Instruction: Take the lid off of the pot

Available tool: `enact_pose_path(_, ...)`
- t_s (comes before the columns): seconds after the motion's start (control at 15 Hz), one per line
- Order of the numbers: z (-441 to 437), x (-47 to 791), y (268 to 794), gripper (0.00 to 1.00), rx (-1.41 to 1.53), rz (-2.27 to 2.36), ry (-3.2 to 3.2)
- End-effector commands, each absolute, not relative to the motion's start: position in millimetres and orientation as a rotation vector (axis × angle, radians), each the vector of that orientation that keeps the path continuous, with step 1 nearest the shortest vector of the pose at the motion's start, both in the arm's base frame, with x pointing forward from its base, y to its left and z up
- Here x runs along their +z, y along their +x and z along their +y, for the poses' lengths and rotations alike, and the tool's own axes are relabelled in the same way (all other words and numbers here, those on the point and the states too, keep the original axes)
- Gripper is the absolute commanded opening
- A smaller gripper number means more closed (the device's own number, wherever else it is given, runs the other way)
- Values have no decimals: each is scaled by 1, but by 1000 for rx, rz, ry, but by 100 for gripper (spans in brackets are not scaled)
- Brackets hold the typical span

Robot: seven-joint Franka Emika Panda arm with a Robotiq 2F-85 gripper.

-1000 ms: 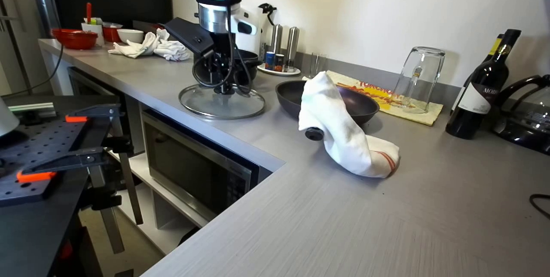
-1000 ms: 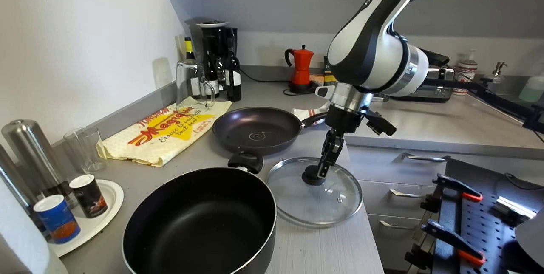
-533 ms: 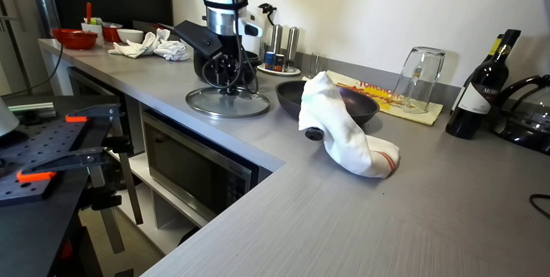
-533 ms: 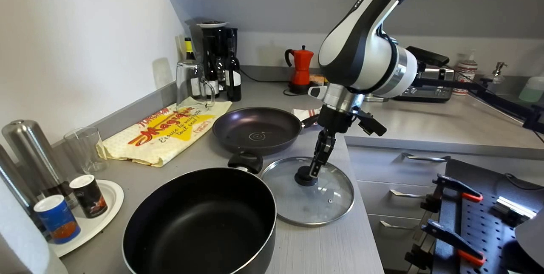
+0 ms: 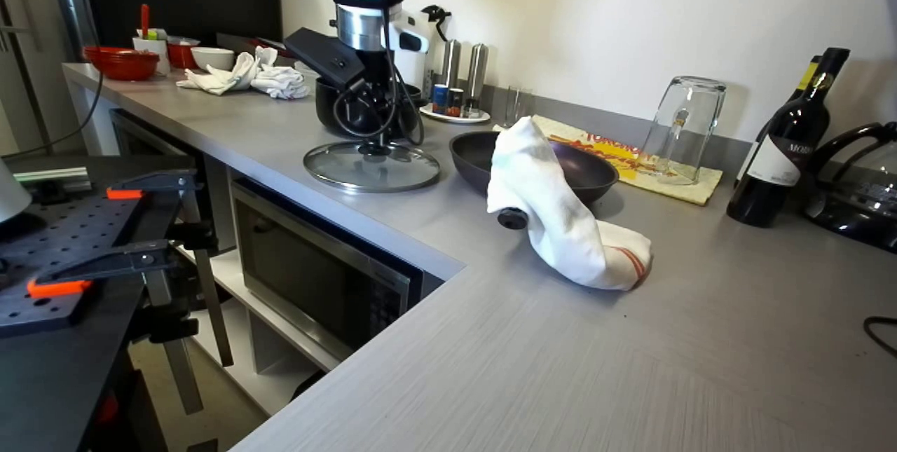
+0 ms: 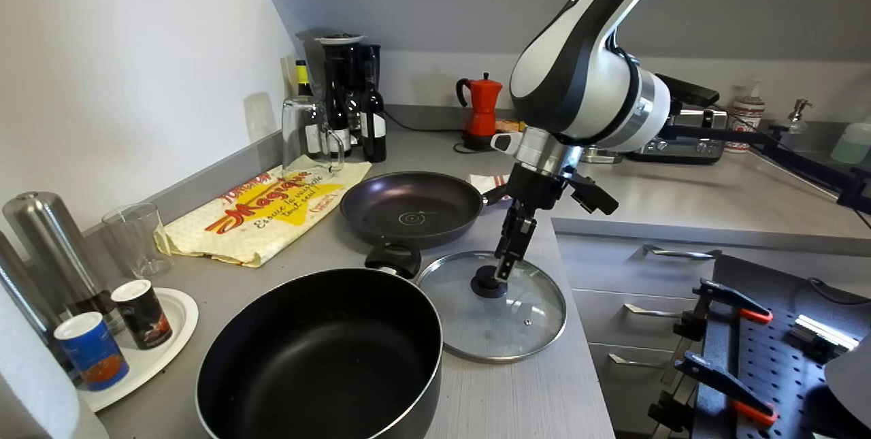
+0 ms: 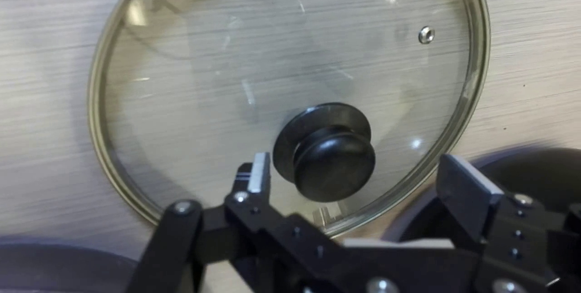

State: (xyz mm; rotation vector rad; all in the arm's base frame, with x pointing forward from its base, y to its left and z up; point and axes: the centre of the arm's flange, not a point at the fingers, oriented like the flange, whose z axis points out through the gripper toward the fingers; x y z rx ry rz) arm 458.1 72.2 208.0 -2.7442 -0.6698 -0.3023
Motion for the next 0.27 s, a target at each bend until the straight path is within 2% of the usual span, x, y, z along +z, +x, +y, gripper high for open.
enact_pose_path(0.0, 76, 224, 449, 100, -348, -711, -2735)
enact_pose_path(0.2, 76, 218, 457, 100, -326, -686, -2738)
